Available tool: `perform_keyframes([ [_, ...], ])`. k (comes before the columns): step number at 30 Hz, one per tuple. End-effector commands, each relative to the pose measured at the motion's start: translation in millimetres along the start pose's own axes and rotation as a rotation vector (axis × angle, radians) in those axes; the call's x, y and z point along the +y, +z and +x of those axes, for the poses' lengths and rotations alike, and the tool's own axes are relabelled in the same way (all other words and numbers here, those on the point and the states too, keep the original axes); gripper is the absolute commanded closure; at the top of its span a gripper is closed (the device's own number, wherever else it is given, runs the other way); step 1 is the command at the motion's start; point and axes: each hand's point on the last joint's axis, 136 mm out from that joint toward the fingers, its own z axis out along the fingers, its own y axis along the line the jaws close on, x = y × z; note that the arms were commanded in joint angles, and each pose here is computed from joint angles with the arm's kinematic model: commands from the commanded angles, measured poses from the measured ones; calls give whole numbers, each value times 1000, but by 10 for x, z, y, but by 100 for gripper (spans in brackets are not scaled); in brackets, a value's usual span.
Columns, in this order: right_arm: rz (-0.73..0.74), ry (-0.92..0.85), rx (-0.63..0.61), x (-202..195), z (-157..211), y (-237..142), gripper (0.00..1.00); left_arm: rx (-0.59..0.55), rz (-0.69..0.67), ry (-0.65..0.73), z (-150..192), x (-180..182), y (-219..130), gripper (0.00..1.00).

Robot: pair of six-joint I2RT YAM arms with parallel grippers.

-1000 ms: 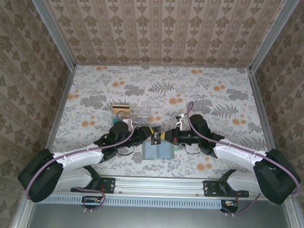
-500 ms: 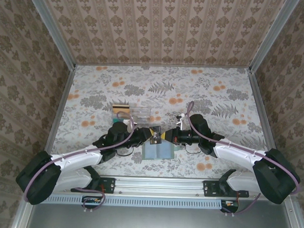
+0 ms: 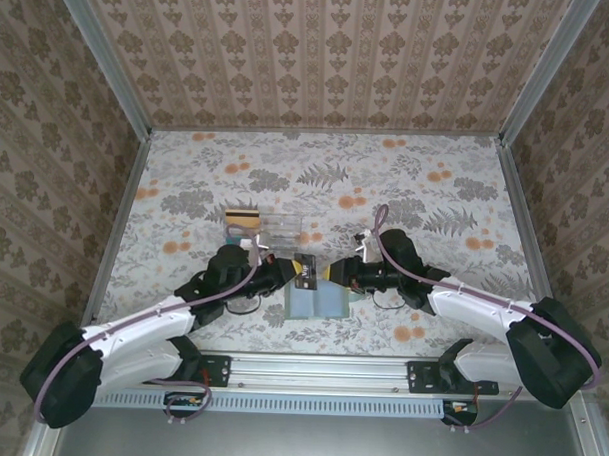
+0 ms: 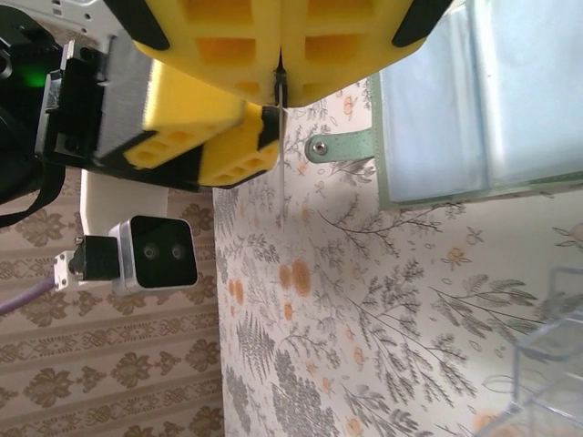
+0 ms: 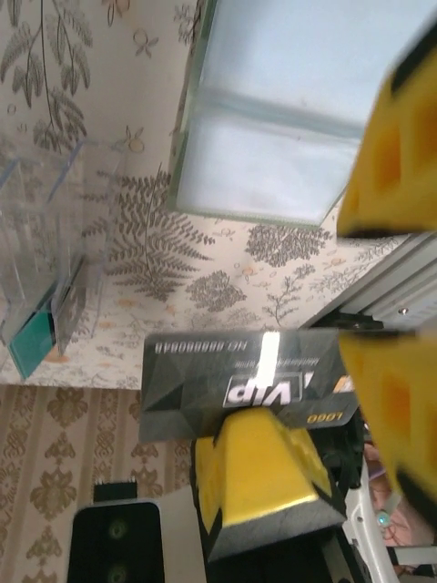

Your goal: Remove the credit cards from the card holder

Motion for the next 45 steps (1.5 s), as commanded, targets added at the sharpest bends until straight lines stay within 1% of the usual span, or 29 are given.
perform_keyframes([
  [1, 58, -33, -16, -75, -3, -94, 31, -11, -65, 42, -40, 88, -124, 100],
  [4, 87, -54, -23, -82, -15, -153, 12, -10, -157, 114, -87, 137, -310, 100],
  [6, 101, -67, -31, -73, -31, -195, 0, -10, -247, 193, -135, 184, -471, 100],
  [8, 111, -84, -37, -61, -44, -223, 0, -13, -328, 272, -197, 199, -631, 100],
  [10, 120, -102, -43, -43, -63, -244, 0, -18, -416, 396, -274, 216, -776, 100],
  [15, 136, -141, -47, 11, -117, -277, 0, -32, -576, 754, -543, 125, -1024, 100],
  [17, 141, -151, -51, 25, -143, -293, 0, 8, -584, 935, -581, 47, -1035, 100],
  [19, 141, -155, -60, 37, -174, -317, 0, 91, -557, 1138, -535, -22, -1020, 100],
  [21, 140, -159, -71, 44, -212, -343, 0, 160, -577, 1304, -537, 0, -1040, 100],
  [24, 139, -151, -82, 27, -261, -379, 0, 234, -621, 1514, -590, 69, -1044, 100],
  [25, 138, -150, -86, 27, -276, -388, 0, 251, -631, 1565, -607, 88, -1037, 100],
  [28, 137, -144, -98, 18, -332, -415, 0, 311, -606, 1757, -578, 164, -985, 100],
  [29, 140, -140, -103, 11, -355, -424, 0, 314, -599, 1816, -576, 192, -961, 100],
  [31, 140, -135, -107, 7, -387, -433, 0, 275, -614, 1883, -647, 193, -919, 100],
  [34, 145, -128, -107, -4, -428, -441, 0, 362, -585, 1975, -584, 296, -874, 100],
  [36, 147, -122, -107, -13, -457, -444, 0, 454, -571, 2021, -522, 424, -856, 100],
  [39, 155, -114, -109, -30, -500, -448, 0, 521, -573, 2060, -512, 557, -826, 100],
  [41, 155, -110, -107, -32, -523, -435, 0, 524, -579, 2069, -537, 625, -791, 100],
  [45, 150, -113, -102, 5, -572, -415, 0, 573, -573, 2062, -520, 831, -764, 100],
])
